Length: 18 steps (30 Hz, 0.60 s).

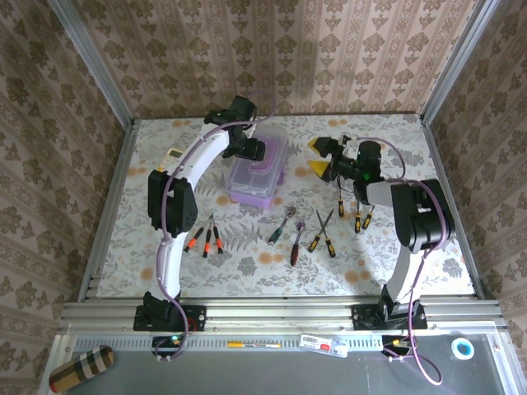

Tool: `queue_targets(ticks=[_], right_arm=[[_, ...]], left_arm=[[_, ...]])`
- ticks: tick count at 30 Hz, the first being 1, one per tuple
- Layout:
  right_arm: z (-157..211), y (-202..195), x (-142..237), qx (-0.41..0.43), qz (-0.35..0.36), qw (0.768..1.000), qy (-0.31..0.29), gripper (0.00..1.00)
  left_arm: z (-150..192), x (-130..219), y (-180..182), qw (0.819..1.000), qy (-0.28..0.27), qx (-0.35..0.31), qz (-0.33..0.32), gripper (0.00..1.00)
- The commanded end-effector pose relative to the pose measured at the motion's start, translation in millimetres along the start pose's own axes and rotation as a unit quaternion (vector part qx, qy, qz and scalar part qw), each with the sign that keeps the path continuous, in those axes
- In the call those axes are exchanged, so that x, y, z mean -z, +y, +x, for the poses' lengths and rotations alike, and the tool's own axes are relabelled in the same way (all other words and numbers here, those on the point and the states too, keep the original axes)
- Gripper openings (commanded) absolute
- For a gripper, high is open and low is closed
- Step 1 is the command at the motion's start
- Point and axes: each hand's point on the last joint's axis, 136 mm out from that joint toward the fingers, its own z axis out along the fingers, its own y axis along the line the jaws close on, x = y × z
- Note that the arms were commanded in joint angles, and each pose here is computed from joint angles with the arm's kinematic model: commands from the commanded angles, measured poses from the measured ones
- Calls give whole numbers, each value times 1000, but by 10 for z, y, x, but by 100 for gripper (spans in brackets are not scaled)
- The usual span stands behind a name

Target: Pack the tool kit

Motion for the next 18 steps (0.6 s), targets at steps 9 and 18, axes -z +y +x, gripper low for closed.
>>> queue_targets(ticks=[9,18], right_arm=[[276,-206,370,98,128,987,10,94],[262,-202,350,97,136,986,16,94]], left_arm=[[94,-296,-344,994,50,90,38,57],[-207,-189,-524,988,11,124,88,55]])
